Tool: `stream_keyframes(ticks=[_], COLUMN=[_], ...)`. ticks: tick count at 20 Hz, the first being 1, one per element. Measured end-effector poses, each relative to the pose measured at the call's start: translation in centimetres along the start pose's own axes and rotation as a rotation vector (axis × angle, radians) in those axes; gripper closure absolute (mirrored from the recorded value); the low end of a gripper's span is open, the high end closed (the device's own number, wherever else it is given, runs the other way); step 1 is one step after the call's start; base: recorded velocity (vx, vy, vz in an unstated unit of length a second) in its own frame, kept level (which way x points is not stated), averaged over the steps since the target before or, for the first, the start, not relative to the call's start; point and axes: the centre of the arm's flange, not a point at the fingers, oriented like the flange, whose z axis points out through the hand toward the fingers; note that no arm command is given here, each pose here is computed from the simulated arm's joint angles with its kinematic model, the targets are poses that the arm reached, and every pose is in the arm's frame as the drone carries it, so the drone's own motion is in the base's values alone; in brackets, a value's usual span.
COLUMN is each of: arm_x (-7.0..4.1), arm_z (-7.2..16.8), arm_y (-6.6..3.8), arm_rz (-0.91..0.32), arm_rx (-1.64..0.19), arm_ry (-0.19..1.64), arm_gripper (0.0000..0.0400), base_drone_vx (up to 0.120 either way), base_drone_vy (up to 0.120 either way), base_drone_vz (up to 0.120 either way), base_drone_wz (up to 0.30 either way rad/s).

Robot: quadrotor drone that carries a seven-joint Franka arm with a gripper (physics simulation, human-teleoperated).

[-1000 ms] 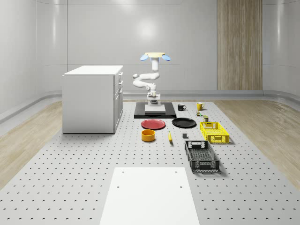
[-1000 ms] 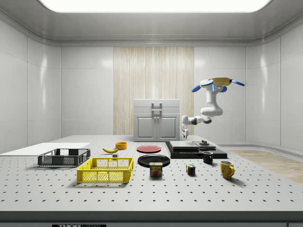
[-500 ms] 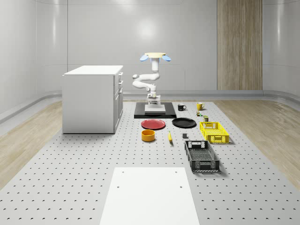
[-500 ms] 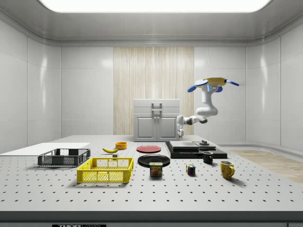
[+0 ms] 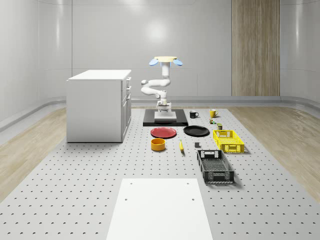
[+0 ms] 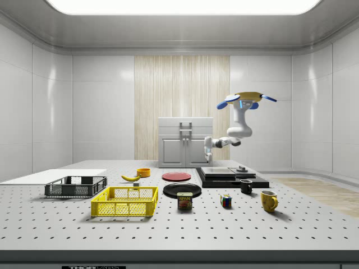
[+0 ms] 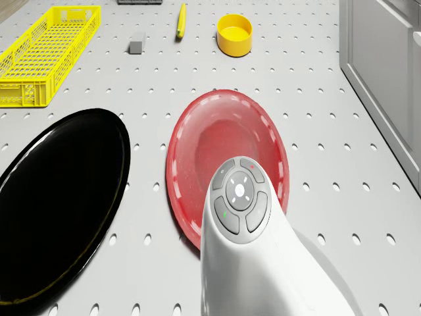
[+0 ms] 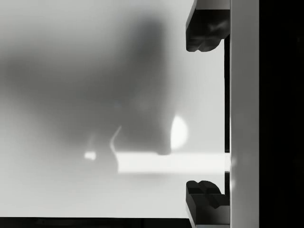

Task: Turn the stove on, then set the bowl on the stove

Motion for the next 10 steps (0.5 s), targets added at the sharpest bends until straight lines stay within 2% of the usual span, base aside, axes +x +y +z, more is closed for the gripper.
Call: stream_keyframes(ticks=[10], arm_x=[0.0], arm_z=[0.0], arm_y=[0.0], arm_rz=[0.0], arm_rx=[0.0], arm_ry=[0.0], arm_gripper=[0.0], base_drone_vx=[0.12], base_drone_vy=[0.0], base_drone_vz=[0.0], base_drone_wz=[0.0])
